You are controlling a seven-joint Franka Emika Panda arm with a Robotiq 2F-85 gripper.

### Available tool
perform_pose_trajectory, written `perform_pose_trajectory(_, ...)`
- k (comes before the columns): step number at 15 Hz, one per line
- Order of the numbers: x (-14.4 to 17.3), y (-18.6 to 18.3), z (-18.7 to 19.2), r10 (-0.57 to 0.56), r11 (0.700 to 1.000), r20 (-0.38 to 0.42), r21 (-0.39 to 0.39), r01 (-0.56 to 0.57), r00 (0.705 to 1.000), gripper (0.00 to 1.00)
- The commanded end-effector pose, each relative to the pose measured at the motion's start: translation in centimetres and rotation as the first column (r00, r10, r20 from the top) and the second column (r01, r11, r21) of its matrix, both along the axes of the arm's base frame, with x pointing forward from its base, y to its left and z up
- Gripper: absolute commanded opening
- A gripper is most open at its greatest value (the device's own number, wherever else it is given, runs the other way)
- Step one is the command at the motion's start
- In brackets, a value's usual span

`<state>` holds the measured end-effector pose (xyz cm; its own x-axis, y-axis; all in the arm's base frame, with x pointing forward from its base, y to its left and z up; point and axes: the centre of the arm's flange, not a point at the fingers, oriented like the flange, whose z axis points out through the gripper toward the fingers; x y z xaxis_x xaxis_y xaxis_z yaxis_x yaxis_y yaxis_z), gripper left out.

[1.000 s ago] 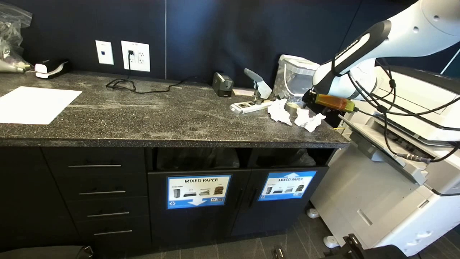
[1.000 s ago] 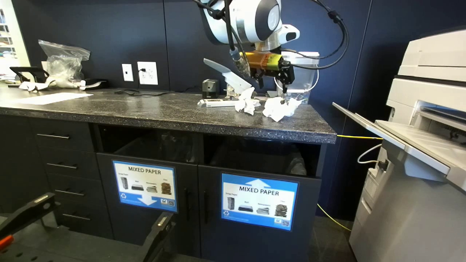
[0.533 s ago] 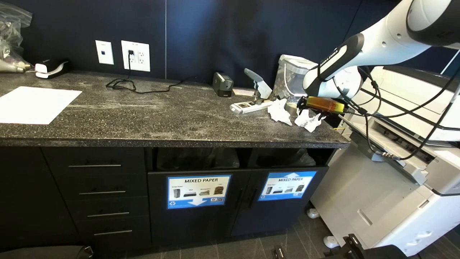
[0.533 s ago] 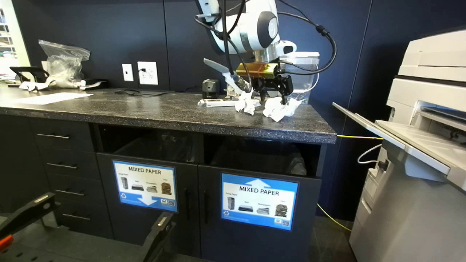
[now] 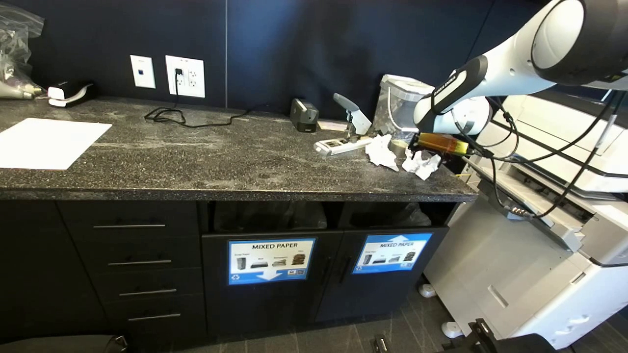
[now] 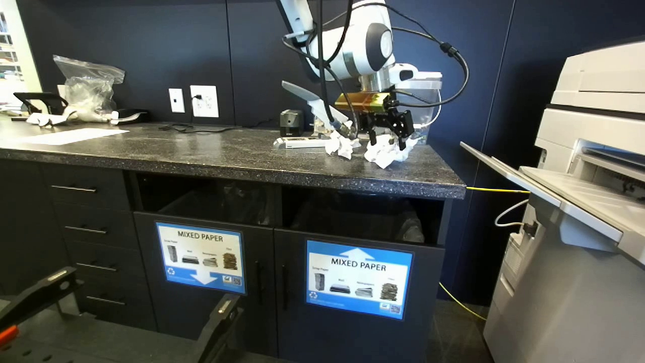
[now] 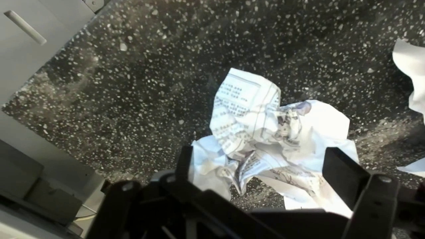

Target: Put the tissues in the rubbish bin.

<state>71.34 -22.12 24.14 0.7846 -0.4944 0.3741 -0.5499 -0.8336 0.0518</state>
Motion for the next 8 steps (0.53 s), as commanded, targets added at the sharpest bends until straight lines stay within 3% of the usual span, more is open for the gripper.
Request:
perform_pose_trajectory(1,1.9,-0.7,-0.3,-0.034,0.999,-0.007,-0.003,0.034,0.999,1.00)
perform_pose_trajectory(8,2.7,-1.8,-2.1,-0.041,0.999,-0.034,0.023,0.042,0.999,1.00)
